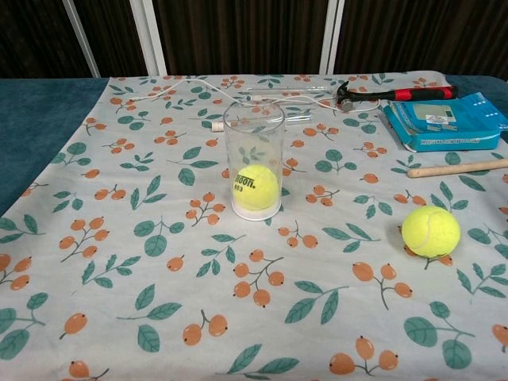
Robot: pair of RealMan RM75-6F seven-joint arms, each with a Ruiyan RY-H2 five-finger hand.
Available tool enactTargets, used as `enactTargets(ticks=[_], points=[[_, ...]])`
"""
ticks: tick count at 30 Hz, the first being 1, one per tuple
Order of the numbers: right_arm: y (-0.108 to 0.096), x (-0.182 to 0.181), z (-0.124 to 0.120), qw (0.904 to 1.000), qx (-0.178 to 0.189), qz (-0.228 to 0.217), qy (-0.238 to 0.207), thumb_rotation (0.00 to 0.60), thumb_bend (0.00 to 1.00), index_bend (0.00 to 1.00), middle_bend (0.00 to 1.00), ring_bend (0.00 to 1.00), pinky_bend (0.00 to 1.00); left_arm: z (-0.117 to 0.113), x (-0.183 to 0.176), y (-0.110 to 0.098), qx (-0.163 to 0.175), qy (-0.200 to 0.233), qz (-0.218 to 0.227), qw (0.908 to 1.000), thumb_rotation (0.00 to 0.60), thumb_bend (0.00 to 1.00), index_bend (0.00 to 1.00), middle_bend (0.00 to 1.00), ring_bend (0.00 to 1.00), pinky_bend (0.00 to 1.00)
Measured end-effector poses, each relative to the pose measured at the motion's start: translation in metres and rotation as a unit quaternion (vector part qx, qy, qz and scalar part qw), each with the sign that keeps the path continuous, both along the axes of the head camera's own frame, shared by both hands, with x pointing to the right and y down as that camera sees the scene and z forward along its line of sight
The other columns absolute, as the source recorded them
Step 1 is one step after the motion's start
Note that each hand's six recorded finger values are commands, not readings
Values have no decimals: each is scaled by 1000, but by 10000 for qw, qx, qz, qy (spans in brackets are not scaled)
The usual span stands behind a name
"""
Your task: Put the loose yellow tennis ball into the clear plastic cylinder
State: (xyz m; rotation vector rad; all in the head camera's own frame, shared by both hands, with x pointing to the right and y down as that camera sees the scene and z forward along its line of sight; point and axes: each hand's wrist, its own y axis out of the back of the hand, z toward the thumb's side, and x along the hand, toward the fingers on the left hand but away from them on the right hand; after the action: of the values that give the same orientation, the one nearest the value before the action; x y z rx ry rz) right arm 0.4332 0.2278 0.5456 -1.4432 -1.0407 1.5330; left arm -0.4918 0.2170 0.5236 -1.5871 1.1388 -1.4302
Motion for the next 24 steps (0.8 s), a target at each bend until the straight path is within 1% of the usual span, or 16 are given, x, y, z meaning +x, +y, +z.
enactTargets(ticks=[15, 19, 24], points=[[1, -2, -2, 10000, 3, -11, -63, 600, 541, 0, 0, 2, 0, 1, -1, 1, -32, -17, -2, 10000, 600, 793, 151, 25, 0, 51], [3, -2, -1, 9998, -117, 57, -123, 600, 540, 0, 0, 2, 0, 1, -2, 0, -42, -51, -36, 10000, 600, 792, 148, 25, 0, 51], [5, -3, 1, 9986, -310, 169, -395, 600, 527, 0, 0, 2, 0, 1, -4, -1, -4, -66, -82, 9999, 600, 792, 148, 25, 0, 51]])
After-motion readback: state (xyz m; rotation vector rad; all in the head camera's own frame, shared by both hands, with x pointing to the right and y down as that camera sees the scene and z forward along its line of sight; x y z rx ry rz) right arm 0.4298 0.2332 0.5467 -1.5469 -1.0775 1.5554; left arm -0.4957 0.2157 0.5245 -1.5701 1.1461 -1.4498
